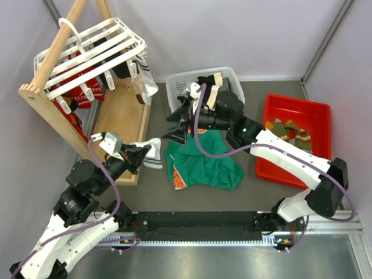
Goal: Remove the socks clipped to the hanger
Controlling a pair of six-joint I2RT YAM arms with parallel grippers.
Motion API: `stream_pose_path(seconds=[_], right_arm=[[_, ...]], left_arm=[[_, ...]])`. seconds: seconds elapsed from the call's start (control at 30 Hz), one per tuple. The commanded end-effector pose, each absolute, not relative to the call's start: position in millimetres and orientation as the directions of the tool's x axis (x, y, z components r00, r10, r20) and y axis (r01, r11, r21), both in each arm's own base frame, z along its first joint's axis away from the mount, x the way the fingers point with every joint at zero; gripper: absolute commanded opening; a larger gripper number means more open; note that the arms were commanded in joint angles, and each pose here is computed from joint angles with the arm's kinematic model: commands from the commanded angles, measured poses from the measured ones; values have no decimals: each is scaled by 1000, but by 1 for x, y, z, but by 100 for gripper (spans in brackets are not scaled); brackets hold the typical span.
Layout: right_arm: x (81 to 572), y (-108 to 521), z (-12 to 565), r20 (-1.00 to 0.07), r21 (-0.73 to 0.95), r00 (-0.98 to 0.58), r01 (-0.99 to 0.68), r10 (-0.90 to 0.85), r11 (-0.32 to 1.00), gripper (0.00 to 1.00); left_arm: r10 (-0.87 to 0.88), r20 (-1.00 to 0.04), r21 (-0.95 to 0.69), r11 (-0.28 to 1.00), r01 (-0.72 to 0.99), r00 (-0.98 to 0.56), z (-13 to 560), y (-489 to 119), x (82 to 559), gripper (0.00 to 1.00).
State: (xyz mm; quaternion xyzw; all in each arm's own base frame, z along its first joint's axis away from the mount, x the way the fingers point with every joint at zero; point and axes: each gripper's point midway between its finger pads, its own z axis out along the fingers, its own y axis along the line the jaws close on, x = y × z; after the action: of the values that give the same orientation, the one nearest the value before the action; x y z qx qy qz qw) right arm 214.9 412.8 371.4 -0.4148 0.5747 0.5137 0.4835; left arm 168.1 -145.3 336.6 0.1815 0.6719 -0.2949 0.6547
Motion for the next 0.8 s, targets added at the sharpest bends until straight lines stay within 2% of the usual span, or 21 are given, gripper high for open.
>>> stream_pose_path(seconds=[0.0,0.27,0.43,0.57,0.7,0.73,0.77], right_arm=[[172,411,376,-996,79,-83,-993,39,-85,76],[148,432,356,-999,43,-45,-987,11,-155,77],[155,448,352,-996,79,-82,-989,25,-127,75],[164,452,339,-995,104,-104,-991,-1,-89,60],[166,452,333,-993,116,-115,-990,-10,-75,50],[167,453,332,-993,118,-118,-991,-11,-70,46],[170,453,333,-993,118,-118,-992,-8,-50,34]], left_arm=[[-178,-982,-173,672,720,-69,364,-161,153,0],[-175,-979,-194,639,744,-105,364,-173,155,0],[-195,-975,-208,647,734,-104,364,-173,158,0],[-207,-973,-213,654,725,-100,365,-171,159,0],[-201,-975,-203,660,723,-91,366,-170,160,0],[-200,-976,-202,660,723,-90,366,-170,160,0],[-198,-976,-200,658,726,-89,366,-171,160,0]])
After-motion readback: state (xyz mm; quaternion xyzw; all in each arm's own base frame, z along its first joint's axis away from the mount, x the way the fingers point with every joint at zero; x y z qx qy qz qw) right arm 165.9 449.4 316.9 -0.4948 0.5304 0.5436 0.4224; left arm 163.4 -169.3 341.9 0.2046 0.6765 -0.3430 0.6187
